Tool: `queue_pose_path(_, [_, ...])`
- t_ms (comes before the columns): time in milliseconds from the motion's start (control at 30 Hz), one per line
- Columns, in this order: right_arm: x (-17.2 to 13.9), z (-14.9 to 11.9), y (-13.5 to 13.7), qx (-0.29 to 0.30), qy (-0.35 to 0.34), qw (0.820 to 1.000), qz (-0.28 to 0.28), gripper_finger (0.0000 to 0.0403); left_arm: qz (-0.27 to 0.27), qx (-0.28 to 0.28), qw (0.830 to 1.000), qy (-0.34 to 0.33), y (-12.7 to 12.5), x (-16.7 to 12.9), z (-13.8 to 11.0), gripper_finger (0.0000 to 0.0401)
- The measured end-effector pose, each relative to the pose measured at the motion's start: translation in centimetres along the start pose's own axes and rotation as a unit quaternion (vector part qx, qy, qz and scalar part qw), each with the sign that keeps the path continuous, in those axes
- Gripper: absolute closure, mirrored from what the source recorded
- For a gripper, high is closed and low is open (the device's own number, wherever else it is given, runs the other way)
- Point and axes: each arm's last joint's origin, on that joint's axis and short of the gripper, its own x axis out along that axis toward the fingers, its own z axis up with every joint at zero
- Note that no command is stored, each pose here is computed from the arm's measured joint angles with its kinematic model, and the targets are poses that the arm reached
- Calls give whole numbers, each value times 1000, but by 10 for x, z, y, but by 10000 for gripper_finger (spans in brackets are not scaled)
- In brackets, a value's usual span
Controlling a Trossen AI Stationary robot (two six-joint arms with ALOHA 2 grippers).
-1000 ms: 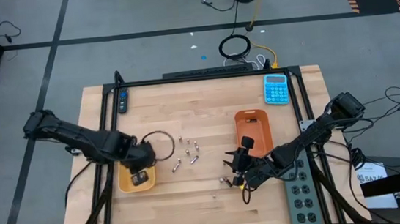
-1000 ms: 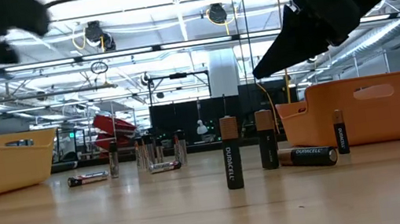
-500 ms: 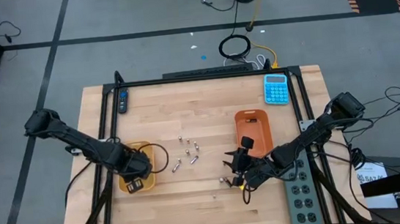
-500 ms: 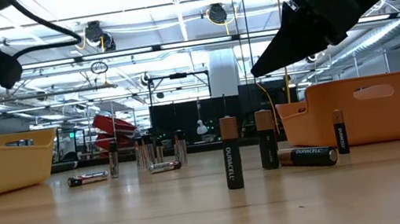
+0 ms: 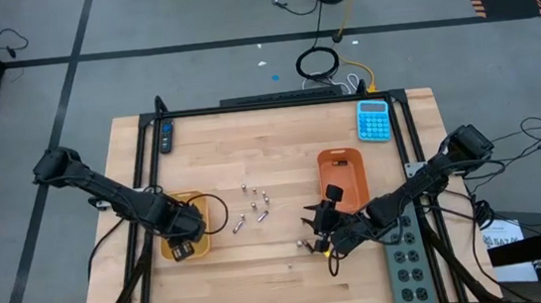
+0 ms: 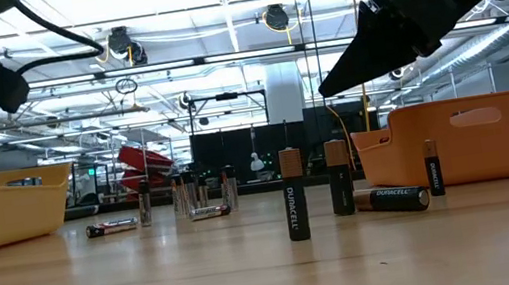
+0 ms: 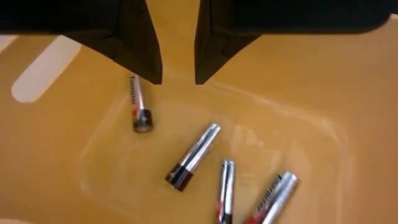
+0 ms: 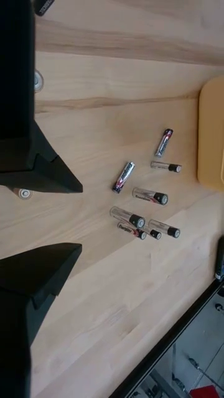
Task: Sort batteries
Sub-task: Put the silver battery into the yellow bin
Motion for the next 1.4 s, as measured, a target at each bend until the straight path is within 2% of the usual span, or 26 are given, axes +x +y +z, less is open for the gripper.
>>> queue_pose_path(200, [0,2,1,1,-5,1000,7,271,14,28,998,-57,-7,-19,6,298])
queue_pose_path(333, [2,5,3,18,2,998,57,271,-23,40,994,-99,-19,-42,12,298])
queue_pose_path(400, [5,8,2,27,-3,997,71,271,-23,54,990,-130,-24,-53,15,298])
queue_pose_path(500, [9,12,-2,25,-10,997,67,271,17,83,981,-177,-28,-59,24,297])
queue_pose_path(667, [11,14,-4,25,-14,997,67,271,94,125,966,-206,-25,-52,49,296])
queue_pose_path(900, [11,13,-4,22,-14,997,67,271,113,189,943,-250,-14,-49,94,253])
queue_pose_path(1000, [13,10,-2,12,-9,998,65,271,120,202,941,-245,-2,-46,111,228])
queue_pose_path(1133, [19,2,1,2,3,998,61,271,127,215,943,-218,15,-37,131,219])
queue_pose_path(1400, [18,-4,7,-4,9,998,66,271,81,210,953,-203,36,-23,160,219])
